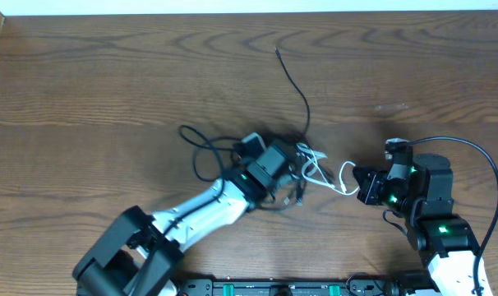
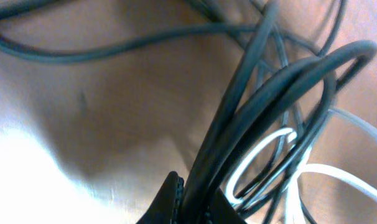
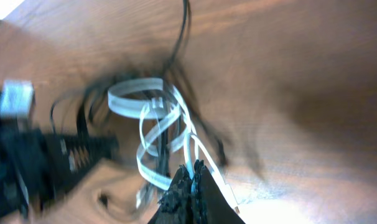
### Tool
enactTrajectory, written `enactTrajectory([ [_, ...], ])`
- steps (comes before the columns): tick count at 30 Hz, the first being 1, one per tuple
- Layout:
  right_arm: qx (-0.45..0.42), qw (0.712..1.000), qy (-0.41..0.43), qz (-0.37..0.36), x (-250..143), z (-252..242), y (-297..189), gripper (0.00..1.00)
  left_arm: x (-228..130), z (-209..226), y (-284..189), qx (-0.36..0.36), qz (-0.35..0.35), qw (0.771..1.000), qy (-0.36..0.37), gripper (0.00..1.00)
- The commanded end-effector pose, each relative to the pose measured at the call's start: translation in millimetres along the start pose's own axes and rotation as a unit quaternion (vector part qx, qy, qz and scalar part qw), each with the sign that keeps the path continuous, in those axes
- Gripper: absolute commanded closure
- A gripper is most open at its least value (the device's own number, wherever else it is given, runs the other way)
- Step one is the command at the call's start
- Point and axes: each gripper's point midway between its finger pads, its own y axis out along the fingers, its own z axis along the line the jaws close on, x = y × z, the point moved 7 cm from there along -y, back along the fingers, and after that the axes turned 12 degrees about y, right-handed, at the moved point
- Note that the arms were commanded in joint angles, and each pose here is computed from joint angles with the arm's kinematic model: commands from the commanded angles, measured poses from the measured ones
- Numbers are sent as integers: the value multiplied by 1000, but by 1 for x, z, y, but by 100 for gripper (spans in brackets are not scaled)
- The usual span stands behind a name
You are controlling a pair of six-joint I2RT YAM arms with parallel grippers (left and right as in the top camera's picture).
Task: Untangle cables
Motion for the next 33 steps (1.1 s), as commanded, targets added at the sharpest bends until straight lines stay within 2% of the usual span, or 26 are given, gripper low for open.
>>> enactTrajectory([
  [1,37,999,6,33,-7,8,-3,99,49,4,-18,-25,-77,996,-49,92],
  [3,45,998,12,52,-12,8,-4,99,71,1,-26,-70,-88,991,-74,92],
  [7,32,997,10,67,-19,5,-3,99,104,-23,-48,-236,-67,966,-82,92],
  [11,21,998,3,63,-19,1,-1,99,110,-53,-75,-387,-29,922,-16,92],
  [16,-7,999,7,43,-11,-6,5,99,90,-72,-98,-486,36,869,88,92],
  [18,-24,999,19,33,-8,-10,8,99,81,-76,-109,-526,60,837,141,92],
  [21,-70,997,26,14,-2,-22,14,99,72,-81,-129,-585,77,777,218,92],
  [24,-155,987,45,-15,4,-43,19,99,70,-82,-153,-635,65,713,292,92],
  [26,-211,974,76,-35,6,-57,20,99,73,-80,-165,-653,48,680,331,92],
  [28,-245,963,99,-44,6,-66,22,99,78,-76,-171,-658,40,670,342,92],
  [33,-283,952,104,-61,10,-78,20,99,95,-59,-170,-646,35,685,334,92],
])
